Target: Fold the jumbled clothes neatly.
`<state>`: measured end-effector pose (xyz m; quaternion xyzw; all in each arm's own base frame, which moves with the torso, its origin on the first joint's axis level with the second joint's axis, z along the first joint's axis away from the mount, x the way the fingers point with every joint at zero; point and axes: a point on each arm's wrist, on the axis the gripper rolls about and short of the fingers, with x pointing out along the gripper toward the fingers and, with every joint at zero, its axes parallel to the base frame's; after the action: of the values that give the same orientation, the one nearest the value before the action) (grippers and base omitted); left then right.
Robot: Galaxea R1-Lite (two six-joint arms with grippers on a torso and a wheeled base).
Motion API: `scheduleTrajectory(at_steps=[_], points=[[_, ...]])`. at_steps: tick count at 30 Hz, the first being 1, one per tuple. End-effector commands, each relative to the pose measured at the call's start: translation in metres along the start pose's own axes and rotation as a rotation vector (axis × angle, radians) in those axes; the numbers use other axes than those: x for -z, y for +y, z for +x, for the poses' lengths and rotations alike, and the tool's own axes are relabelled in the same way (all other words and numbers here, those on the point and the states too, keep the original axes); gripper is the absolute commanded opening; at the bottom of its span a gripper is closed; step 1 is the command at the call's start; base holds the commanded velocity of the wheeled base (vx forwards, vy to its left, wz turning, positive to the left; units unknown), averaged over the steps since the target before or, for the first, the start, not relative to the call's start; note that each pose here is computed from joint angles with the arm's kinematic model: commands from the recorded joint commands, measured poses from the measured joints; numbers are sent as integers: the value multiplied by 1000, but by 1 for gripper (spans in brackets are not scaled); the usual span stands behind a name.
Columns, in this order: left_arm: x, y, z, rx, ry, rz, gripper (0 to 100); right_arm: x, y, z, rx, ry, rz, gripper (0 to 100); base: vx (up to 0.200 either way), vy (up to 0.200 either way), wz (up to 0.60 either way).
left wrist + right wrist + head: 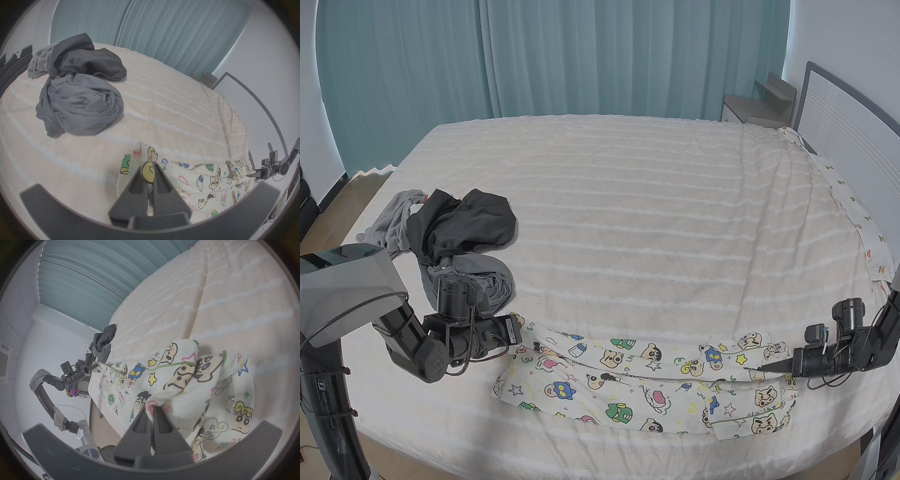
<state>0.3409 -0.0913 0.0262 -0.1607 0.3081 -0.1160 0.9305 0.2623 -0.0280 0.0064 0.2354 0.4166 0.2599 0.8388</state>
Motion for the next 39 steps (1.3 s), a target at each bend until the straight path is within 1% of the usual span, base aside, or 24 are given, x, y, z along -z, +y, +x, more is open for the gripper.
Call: scheduleTrajectory(at_steps=[1, 6, 13, 17, 18, 26, 30, 31, 32, 33, 34, 35, 38, 39], points=[[21, 9, 9, -17, 39, -6, 0, 10, -4, 3, 3, 33, 19, 0, 0, 0, 0], [28, 12, 9, -19, 48, -9, 0, 16, -8, 3, 8, 49, 16, 0, 0, 0, 0], [36, 15, 5, -28, 79, -15, 0, 20, -19, 3, 32, 55, 54, 0, 0, 0, 0], [39, 16, 4, -34, 90, -17, 0, 23, -24, 2, 40, 56, 54, 0, 0, 0, 0], [39, 16, 3, -36, 91, -17, 100, 23, -24, 2, 39, 55, 53, 100, 0, 0, 0], [41, 18, -1, -39, 101, -41, 100, 26, -19, -6, 42, 48, 56, 100, 0, 0, 0], [31, 18, -12, -40, 64, -118, 100, 24, -15, -18, 57, 9, 49, 100, 0, 0, 0], [25, 20, -21, -33, 43, -174, 100, 21, -14, -26, 68, -21, 42, 100, 0, 0, 0], [23, 21, -24, -29, 38, -187, 100, 20, -14, -29, 73, -31, 42, 100, 0, 0, 0], [19, 24, -30, -8, 35, -226, 100, 17, -13, -36, 84, -59, 37, 100, 0, 0, 0], [17, 26, -33, -1, 34, -238, 100, 16, -13, -39, 89, -71, 34, 100, 0, 0, 0], [13, 33, -43, 16, 30, -275, 100, 13, -10, -48, 102, -105, 22, 100, 0, 0, 0], [8, 46, -56, 42, 28, -322, 100, 10, 0, -62, 115, -156, -6, 100, 0, 0, 0], [8, 46, -56, 42, 27, -325, 100, 11, 1, -62, 115, -157, -8, 100, 0, 0, 0]])
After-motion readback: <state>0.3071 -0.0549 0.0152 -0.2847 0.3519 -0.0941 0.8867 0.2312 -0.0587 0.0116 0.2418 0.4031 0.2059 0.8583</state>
